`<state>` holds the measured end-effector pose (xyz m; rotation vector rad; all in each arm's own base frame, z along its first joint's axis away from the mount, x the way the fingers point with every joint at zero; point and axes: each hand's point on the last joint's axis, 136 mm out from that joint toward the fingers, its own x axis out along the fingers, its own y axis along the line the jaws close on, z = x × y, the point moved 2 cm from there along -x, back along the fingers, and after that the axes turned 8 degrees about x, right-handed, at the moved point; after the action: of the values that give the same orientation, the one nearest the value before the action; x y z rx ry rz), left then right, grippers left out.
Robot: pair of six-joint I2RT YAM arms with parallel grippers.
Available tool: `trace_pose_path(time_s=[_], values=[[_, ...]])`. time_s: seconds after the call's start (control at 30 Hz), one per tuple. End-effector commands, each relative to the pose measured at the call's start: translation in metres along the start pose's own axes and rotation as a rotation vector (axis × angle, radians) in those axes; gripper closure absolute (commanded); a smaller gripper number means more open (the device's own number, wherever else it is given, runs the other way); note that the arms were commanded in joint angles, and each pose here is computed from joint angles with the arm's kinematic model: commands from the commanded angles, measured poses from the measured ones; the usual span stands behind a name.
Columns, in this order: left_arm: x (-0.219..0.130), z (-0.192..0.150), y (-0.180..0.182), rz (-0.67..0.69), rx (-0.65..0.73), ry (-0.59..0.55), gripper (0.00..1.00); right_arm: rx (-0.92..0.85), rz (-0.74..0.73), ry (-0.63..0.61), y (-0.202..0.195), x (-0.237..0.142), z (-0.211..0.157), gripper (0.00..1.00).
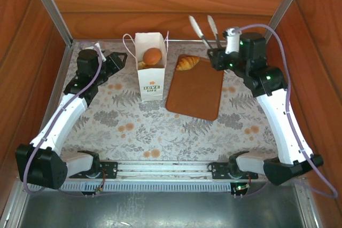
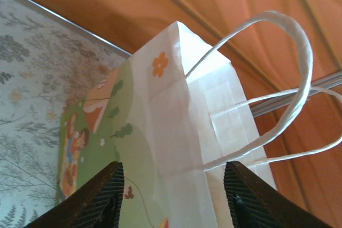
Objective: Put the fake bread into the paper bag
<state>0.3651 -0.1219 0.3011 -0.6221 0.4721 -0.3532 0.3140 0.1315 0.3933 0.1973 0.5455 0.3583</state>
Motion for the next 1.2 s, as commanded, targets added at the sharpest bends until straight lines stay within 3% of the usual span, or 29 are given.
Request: trace_pose_path(time_s=[0.0,0.17,0.43,0.6,1.17], values=[[-0.006,0.006,0.006,0.026,0.016,-0.038,0.40,0.063,-0.047,0.020,-0.023,0.007,-0.017,0.45],[-0.012,0.010,0.004,0.020,0.039,-0.057,0.36,0.130,-0.121,0.163,-0.055,0.043,-0.071,0.47],[-0.029,0.016,0.009,0.060,0.068,-0.128,0.20,0.215,-0.103,0.379,-0.057,0.110,-0.123,0.51],[-0.040,0.017,0.019,0.103,0.077,-0.167,0.12,0.174,-0.170,0.409,-0.059,0.139,-0.123,0.49],[-0.045,0.009,0.043,0.169,0.145,-0.164,0.11,0.079,-0.364,0.410,-0.052,0.215,-0.120,0.37]])
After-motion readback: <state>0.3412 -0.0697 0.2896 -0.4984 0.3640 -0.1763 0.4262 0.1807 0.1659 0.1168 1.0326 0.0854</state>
